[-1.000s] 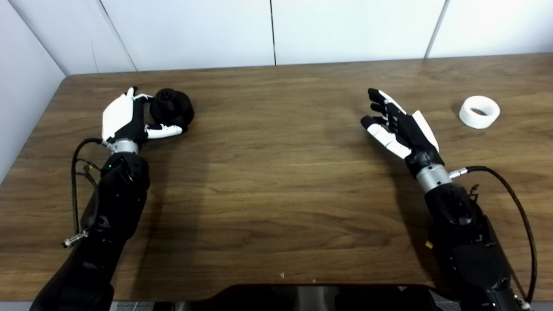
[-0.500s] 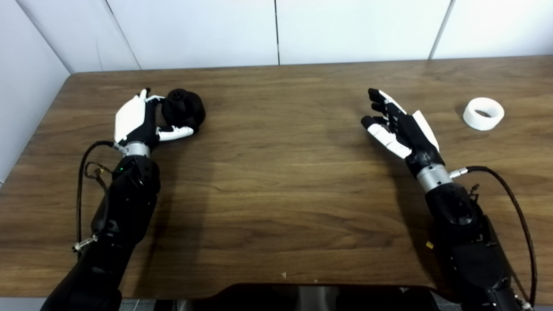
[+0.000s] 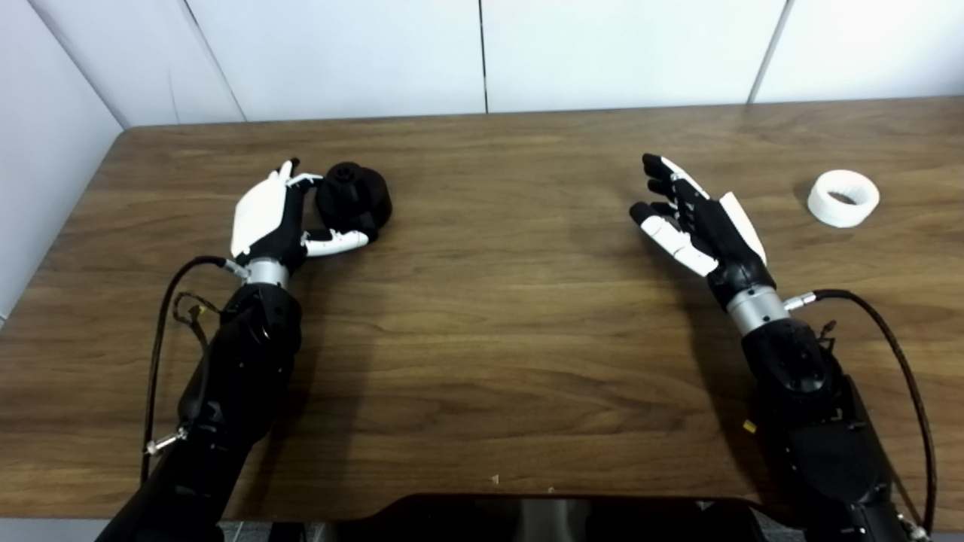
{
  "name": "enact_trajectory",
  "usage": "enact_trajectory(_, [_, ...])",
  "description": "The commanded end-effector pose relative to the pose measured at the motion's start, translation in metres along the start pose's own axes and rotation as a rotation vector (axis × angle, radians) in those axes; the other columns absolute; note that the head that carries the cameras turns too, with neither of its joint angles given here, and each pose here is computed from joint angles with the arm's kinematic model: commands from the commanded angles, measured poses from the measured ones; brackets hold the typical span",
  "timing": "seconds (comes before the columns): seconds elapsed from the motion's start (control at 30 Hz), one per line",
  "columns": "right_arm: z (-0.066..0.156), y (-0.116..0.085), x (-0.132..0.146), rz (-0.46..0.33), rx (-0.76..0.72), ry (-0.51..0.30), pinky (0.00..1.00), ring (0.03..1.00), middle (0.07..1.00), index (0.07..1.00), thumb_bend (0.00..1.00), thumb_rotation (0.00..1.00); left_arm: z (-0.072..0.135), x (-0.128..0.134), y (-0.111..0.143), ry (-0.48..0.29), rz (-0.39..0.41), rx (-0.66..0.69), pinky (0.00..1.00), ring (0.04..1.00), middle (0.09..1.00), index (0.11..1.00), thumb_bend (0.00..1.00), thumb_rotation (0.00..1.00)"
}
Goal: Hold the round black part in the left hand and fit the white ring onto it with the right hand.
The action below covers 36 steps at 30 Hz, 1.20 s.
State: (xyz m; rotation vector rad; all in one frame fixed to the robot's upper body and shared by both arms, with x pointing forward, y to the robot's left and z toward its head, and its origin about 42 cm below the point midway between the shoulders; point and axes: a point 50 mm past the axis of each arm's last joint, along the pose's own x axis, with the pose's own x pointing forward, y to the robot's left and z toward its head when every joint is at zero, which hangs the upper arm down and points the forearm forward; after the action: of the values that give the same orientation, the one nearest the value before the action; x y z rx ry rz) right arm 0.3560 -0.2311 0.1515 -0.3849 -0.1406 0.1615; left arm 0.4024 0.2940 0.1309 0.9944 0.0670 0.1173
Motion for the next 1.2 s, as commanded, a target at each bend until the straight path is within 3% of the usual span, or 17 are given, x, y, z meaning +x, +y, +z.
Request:
enact_trajectory(0.0, [0.020, -0.009, 0.011, -0.028, -0.003, -0.080, 0.85, 0.918, 0.923, 0.910, 0.66, 0.69, 0.017, -0.001, -0.002, -0.074, -0.022, -0.014, 1.00, 1.000, 1.000, 0.713, 1.00, 0.35])
enact_trajectory(1.17, [0.019, -0.017, 0.011, -0.027, -0.029, -0.096, 0.85, 0.919, 0.927, 0.920, 0.62, 0.72, 0.070, -0.045, -0.043, -0.334, -0.195, -0.110, 1.00, 1.000, 1.000, 0.706, 1.00, 0.39])
